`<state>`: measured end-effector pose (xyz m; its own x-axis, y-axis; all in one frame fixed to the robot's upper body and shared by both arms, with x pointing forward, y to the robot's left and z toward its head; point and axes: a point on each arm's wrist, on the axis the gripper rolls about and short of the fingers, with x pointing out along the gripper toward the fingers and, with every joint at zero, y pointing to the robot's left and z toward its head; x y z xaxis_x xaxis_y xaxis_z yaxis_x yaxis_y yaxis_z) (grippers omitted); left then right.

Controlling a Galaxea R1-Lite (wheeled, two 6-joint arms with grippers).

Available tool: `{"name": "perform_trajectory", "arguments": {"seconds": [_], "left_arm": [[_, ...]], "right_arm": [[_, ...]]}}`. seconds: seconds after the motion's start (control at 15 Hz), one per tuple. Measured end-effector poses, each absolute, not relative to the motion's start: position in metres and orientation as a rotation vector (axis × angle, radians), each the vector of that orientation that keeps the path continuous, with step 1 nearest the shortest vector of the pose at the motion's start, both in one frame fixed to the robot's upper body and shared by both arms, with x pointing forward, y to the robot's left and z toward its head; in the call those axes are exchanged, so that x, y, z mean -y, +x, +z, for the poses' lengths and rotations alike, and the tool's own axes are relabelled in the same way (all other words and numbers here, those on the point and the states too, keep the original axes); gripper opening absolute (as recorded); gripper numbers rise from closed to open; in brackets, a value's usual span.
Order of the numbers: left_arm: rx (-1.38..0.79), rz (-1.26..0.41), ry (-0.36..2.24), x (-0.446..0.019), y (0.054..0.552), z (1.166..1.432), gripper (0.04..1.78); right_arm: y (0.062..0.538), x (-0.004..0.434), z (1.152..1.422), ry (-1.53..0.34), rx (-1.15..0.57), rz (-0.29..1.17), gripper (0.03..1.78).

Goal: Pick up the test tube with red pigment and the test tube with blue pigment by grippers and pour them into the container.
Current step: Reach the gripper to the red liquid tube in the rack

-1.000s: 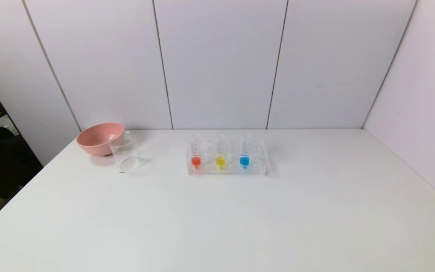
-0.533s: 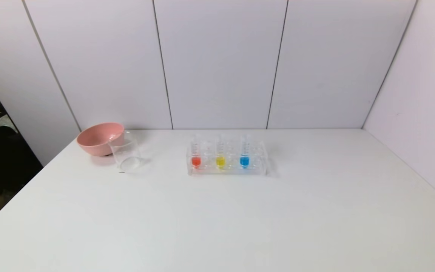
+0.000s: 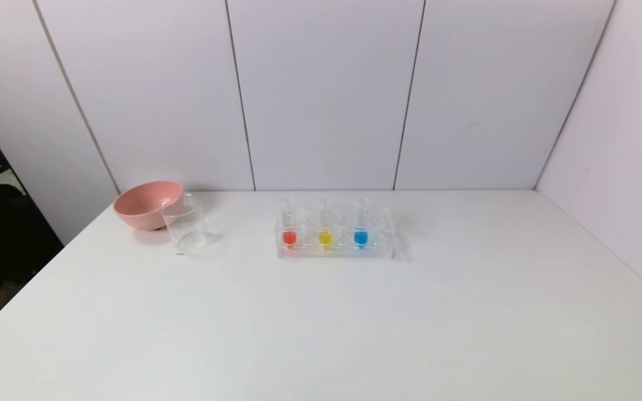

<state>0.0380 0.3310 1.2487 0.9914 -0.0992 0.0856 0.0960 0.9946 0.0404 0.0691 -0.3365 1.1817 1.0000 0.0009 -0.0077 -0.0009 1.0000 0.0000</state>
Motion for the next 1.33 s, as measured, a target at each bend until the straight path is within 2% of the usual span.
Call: {"name": "perform_trajectory", "arguments": {"seconds": [0.33, 0.67, 1.0, 1.33], "left_arm": [[0.117, -0.136, 0.037, -0.332, 0.052, 1.305, 1.77], [0.116, -0.172, 0.036, -0.330, 0.101, 1.347, 1.77], [0.098, -0.258, 0.040, -0.324, 0.176, 1.377, 1.77], [0.092, -0.423, 0.048, -0.316, 0.249, 1.389, 1.77]], "right_arm": [[0.069, 0.337, 1.182, 0.000, -0.008, 0.001, 1.77], [0.069, 0.337, 1.182, 0.000, -0.008, 0.001, 1.77], [0.069, 0.337, 1.182, 0.000, -0.008, 0.002, 1.77], [0.069, 0.337, 1.182, 0.000, -0.008, 0.001, 1.77]]}}
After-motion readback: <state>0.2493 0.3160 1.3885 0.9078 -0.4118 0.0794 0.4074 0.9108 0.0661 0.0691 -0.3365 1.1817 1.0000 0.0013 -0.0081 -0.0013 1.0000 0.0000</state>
